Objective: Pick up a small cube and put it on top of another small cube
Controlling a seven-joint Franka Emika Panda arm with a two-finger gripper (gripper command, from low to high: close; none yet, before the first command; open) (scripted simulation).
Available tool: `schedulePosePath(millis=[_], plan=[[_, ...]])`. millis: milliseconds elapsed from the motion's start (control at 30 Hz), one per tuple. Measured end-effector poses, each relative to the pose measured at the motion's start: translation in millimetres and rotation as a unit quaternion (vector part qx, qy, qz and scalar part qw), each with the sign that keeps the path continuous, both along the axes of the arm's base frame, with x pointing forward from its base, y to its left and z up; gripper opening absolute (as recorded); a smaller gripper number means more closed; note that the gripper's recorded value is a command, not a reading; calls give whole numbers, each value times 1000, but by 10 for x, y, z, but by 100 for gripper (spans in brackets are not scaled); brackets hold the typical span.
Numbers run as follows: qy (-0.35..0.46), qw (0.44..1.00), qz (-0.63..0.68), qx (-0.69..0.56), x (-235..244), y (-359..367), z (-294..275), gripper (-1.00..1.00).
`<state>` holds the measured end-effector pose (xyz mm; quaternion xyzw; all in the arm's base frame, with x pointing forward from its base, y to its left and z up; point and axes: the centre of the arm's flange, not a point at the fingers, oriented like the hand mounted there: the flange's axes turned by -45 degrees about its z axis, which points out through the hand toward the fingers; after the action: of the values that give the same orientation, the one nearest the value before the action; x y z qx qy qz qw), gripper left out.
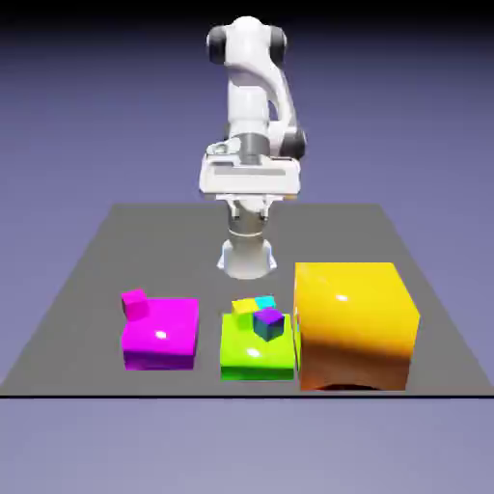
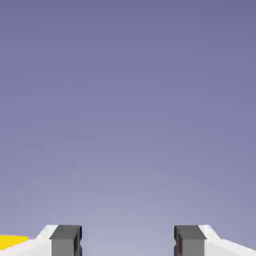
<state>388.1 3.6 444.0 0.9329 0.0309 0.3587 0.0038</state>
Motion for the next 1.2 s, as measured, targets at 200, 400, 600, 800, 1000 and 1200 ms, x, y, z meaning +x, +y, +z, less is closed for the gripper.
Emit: schedulePosePath(millis=[200,400,600,800,1000,1200], plan=[[228,973,32,-28,-245,111,-1155,0],[413,907,56,-66,-747,230,-2077,0],[471,877,67,-63,-1006,441,-2517,0],[464,882,69,-53,-1022,527,-2839,0],[464,882,69,-52,-1120,505,-3264,-100],[463,882,69,-53,-1038,527,-2945,-100]])
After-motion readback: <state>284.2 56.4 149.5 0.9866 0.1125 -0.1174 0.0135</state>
